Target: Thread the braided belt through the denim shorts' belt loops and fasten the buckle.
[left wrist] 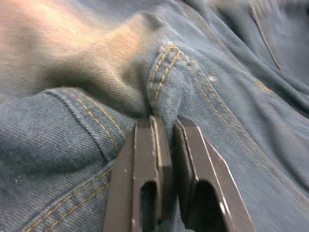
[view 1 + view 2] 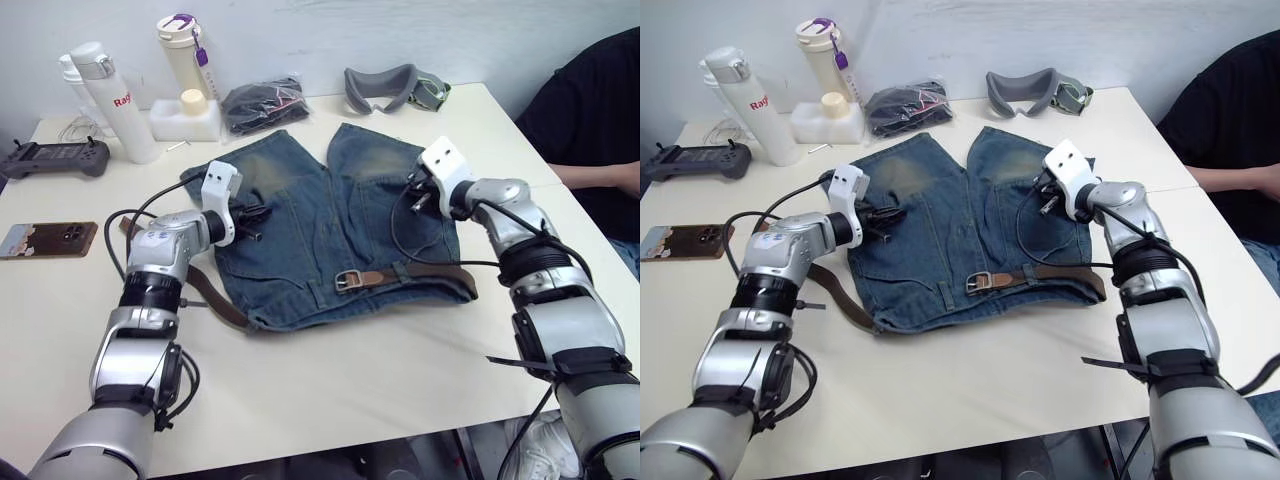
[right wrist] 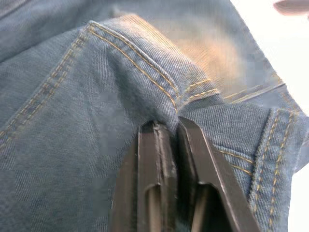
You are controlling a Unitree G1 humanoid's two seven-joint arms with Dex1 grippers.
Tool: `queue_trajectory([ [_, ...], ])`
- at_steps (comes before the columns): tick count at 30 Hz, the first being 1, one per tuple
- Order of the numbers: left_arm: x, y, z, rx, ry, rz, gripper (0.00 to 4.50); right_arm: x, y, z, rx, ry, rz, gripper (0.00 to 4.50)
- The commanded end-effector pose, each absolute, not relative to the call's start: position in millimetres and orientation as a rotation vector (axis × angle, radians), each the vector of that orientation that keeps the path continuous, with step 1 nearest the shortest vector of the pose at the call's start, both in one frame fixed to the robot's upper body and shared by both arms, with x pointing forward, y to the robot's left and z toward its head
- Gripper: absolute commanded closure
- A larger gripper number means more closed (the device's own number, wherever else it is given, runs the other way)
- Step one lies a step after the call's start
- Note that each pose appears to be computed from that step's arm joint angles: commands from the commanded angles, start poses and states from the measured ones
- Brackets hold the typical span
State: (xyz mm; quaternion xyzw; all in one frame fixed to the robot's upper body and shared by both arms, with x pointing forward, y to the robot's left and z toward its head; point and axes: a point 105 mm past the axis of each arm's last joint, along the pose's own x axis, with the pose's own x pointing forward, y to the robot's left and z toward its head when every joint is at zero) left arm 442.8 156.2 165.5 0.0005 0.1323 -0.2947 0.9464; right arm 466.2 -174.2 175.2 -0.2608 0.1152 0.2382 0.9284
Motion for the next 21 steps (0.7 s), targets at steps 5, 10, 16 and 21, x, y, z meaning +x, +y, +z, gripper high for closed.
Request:
queue_trajectory([
  [5,439,155,168,0.034,0.279,-0.694,2.38,468,-173,183,-0.481,0.174,0.516,1.54],
  [10,418,174,188,0.023,0.263,-0.761,0.19,465,-177,212,-0.372,0.113,0.547,0.0],
  [16,371,174,202,0.013,0.244,-0.911,0.03,443,-166,217,-0.322,0.101,0.732,0.0],
  [21,344,186,203,0.036,0.25,-0.901,0.03,414,-161,211,-0.32,0.127,0.809,0.0],
])
